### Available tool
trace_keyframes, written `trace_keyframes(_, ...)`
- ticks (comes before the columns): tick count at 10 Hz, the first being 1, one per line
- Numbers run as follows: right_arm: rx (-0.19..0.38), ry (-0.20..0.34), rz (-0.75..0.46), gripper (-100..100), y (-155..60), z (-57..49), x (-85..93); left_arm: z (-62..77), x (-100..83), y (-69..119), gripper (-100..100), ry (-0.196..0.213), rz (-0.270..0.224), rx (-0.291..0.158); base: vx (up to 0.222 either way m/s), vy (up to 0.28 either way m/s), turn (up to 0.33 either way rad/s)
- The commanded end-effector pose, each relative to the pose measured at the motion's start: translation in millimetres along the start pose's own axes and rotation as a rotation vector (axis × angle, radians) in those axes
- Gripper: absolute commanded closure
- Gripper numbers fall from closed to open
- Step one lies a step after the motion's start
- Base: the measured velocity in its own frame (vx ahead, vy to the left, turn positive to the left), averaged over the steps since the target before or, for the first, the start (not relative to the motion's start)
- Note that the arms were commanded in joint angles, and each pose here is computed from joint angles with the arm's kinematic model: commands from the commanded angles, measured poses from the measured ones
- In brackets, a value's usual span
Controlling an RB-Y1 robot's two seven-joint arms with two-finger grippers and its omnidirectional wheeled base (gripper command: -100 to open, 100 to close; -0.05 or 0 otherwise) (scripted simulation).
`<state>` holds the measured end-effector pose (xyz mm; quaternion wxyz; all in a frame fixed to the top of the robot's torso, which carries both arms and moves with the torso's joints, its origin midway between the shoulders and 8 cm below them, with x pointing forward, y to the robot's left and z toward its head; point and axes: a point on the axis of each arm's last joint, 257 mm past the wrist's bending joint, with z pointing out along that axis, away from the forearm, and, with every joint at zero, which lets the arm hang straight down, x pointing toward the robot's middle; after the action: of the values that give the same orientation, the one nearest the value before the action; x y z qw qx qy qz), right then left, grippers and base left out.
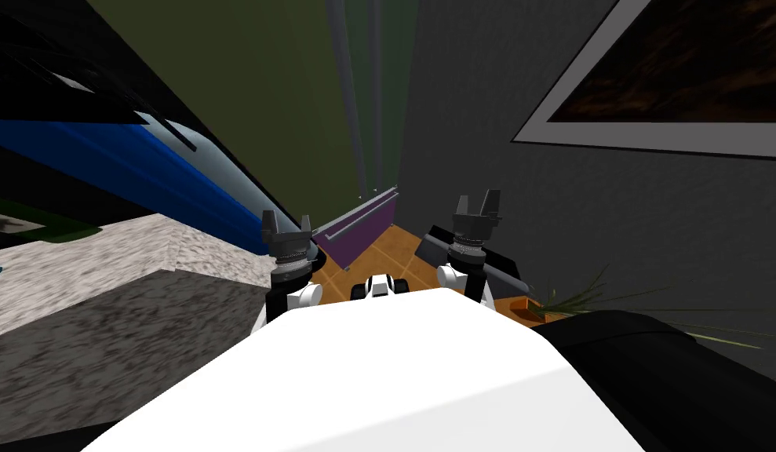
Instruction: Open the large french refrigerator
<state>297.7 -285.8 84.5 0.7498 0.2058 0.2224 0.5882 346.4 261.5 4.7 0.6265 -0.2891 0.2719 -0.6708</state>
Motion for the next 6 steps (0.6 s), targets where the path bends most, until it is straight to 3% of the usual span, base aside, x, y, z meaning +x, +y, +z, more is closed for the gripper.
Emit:
trace_keyframes(1, 0.000, 0.000, 0.000, 0, 0, 0.0, 0.0, -8.0, -8.1, 15.6, -100, -0.014, -0.034, -0.018, 0.136, -0.085, 0.006)
trace_keyframes(6, 0.000, 0.000, 0.000, 0, 0, 0.0, 0.0, -29.1, -27.2, 46.3, -100, -0.067, -0.106, -0.053, 0.181, -0.090, 0.009)
